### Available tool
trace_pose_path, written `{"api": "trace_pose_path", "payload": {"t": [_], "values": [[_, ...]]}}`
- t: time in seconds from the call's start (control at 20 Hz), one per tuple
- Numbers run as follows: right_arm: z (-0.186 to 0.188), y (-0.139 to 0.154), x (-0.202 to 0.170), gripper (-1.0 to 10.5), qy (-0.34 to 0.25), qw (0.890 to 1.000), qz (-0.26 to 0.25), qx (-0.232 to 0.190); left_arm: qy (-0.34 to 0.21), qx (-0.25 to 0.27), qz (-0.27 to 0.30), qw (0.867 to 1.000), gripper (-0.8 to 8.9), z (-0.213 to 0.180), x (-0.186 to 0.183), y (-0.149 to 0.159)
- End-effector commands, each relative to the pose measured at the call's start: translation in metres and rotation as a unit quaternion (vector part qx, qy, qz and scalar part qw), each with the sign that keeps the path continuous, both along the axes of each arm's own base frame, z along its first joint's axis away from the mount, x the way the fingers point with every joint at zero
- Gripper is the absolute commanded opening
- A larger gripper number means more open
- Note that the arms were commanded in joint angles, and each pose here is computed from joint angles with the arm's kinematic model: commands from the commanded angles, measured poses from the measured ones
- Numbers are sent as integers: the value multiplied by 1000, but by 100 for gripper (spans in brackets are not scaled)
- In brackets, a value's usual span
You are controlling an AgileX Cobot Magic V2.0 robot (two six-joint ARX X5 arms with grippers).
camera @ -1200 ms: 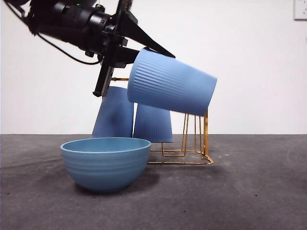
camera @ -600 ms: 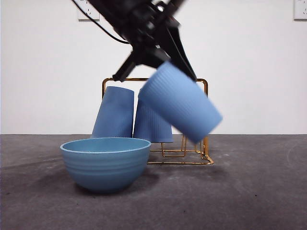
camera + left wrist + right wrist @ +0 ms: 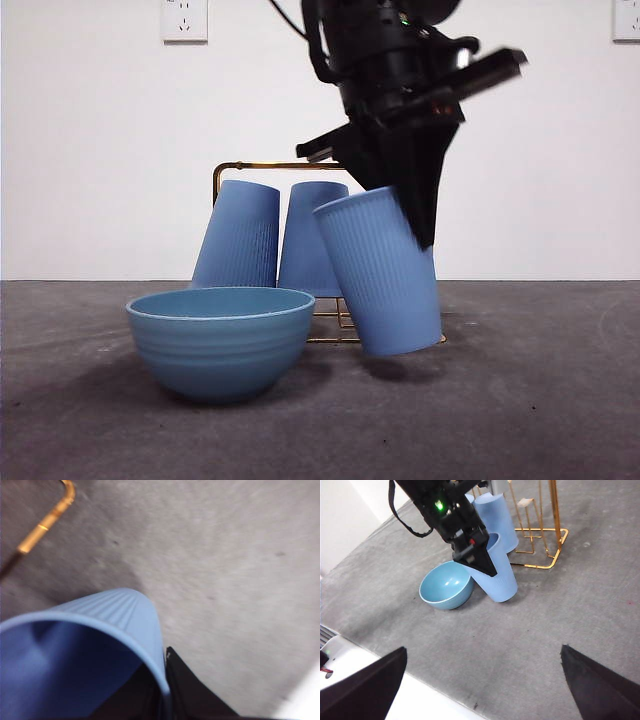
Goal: Right arm lift cup from the cupboard, then place it on the right of the bowl
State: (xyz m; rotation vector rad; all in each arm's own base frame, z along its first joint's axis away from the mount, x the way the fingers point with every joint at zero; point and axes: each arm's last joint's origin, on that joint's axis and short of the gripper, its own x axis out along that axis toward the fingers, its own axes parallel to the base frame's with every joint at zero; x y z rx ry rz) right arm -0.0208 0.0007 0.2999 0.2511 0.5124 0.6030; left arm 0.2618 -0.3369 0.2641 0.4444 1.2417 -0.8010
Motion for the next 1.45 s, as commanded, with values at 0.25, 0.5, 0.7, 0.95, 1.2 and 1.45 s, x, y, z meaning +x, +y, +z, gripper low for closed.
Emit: {"api": "trace_pose_path", "payload": {"t": [0.25, 0.5, 0.7, 0.95, 1.2, 1.45], "values": [[4, -1, -2, 496, -12, 1000, -2, 3, -38, 30, -34, 998, 11, -6, -10, -17], [4, -1, -2, 496, -11, 1000, -3, 4, -41, 63, -47, 996, 10, -19, -14, -24], [4, -1, -2, 496, -12, 1000, -3, 4, -38, 71, -54, 995, 17, -26, -16, -27], [4, -1, -2, 496, -12, 1000, -3, 4, -39, 71, -59, 995, 393, -26, -19, -30], [4, -1, -2, 496, -12, 1000, -3, 4, -41, 62, -47, 996, 446, -6, -20, -29], [4, -1, -2, 496, -12, 1000, -3, 5, -51, 47, -48, 996, 447, 35, -35, -11]]}}
